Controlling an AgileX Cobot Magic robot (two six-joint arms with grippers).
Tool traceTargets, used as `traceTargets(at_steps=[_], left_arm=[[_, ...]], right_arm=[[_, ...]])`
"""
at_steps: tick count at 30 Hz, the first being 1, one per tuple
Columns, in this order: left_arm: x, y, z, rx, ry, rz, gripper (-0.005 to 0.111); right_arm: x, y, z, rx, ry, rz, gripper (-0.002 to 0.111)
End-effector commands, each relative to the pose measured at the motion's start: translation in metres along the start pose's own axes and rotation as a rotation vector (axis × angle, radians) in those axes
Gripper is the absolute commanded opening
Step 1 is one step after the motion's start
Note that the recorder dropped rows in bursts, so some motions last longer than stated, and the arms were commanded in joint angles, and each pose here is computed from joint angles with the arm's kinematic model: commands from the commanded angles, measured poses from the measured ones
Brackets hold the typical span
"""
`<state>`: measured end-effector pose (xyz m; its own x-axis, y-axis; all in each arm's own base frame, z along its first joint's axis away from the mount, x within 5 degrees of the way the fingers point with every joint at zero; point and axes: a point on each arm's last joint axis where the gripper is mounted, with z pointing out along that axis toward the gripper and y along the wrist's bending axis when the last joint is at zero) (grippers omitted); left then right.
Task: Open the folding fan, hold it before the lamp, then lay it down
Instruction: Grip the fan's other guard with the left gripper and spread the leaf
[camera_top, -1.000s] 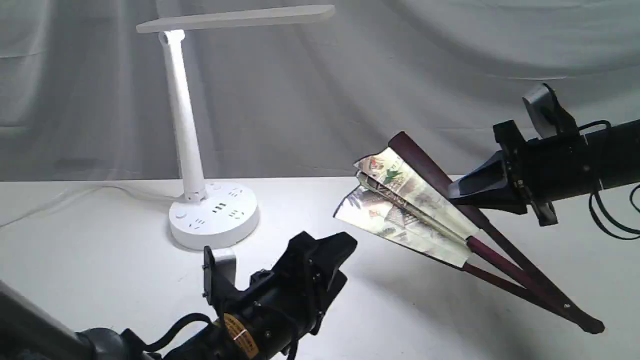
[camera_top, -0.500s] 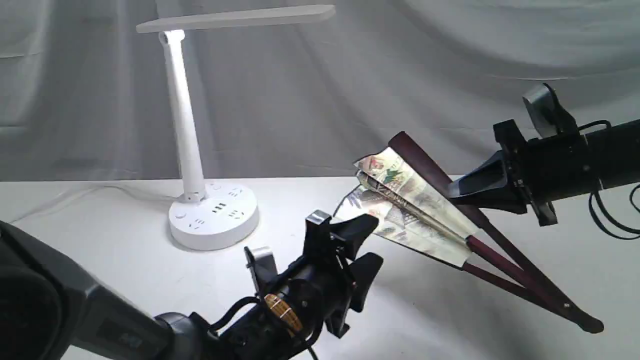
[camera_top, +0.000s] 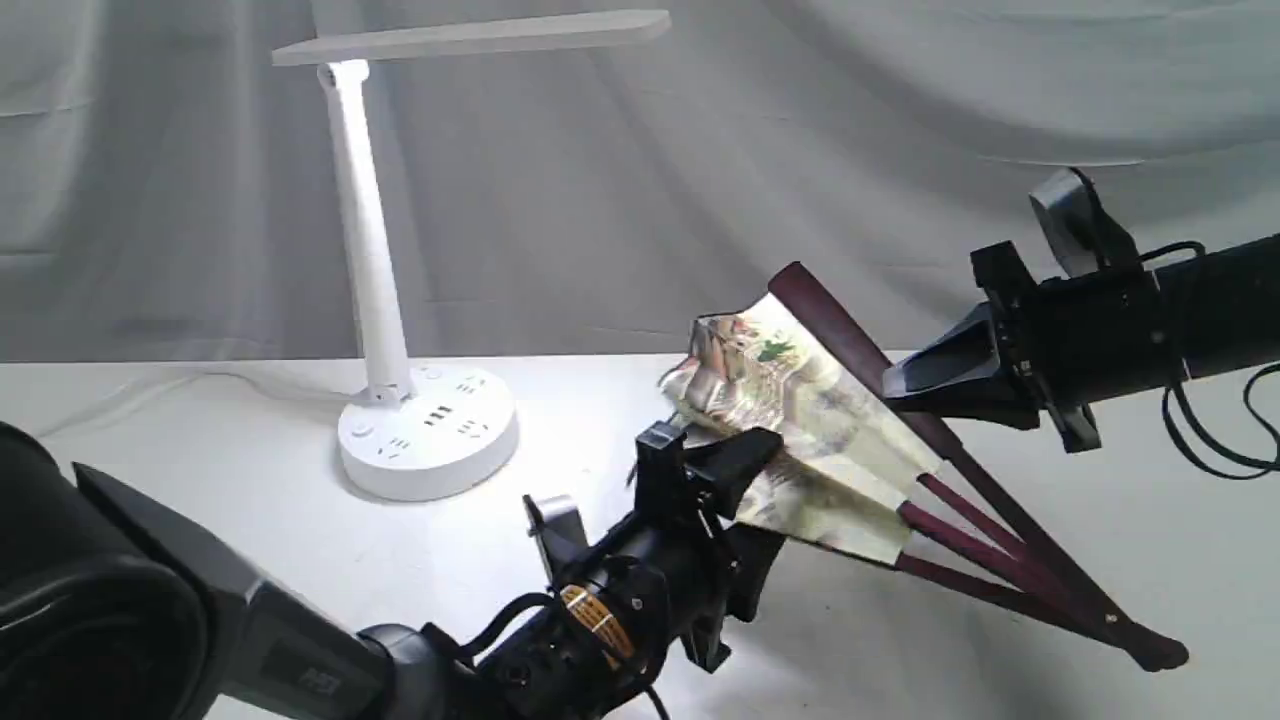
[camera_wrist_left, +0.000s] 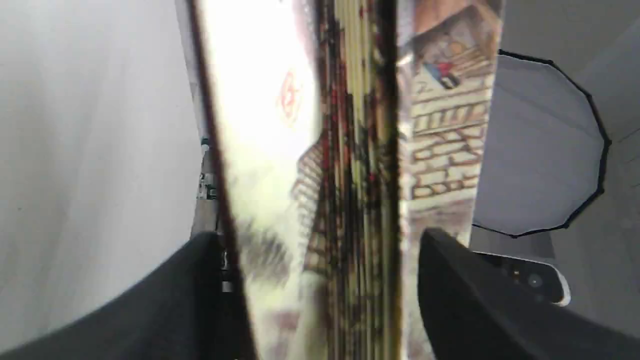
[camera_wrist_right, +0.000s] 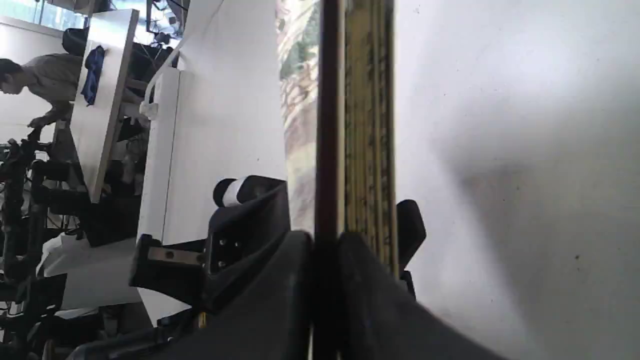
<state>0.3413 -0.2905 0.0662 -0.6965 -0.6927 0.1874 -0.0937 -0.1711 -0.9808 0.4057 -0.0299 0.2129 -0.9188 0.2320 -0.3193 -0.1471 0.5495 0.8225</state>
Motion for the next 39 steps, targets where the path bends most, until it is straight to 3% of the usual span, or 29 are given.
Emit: traceTargets(at_steps=[1,6,13,21,28,34,39], left_arm=[[-0.004,-0.003,0.001,0.023,-0.032,-0.02,0.057],[-0.006,-0.009,0.007,0.057,-0.061,-0.034,0.057],[0.005,-0.007,0.007,0.03,0.057,-0.001,0.057],[0.009,-0.006,0.007,0.018,0.103,0.01,0.039],[0.01,-0.009,0.008,0.022,0.108,-0.014,0.04],[0.008,-0.011,0.008,0.033,0.085,-0.024,0.054],[0.004,-0.012,0.008,0.044,0.043,-0.044,0.054]], right_arm=[[0.0,0.007,-0.002,-0.019,-0.007,-0.003,0.0],[0.0,0.007,-0.002,-0.019,-0.007,-0.006,0.0],[0.0,0.007,-0.002,-0.019,-0.007,-0.013,0.0],[-0.001,0.006,-0.002,-0.009,-0.017,-0.013,0.0],[-0.005,0.003,-0.002,0.024,-0.055,-0.008,0.0],[-0.007,0.002,-0.002,0.037,-0.08,0.004,0.0],[-0.007,0.002,-0.003,0.027,-0.086,0.01,0.0]])
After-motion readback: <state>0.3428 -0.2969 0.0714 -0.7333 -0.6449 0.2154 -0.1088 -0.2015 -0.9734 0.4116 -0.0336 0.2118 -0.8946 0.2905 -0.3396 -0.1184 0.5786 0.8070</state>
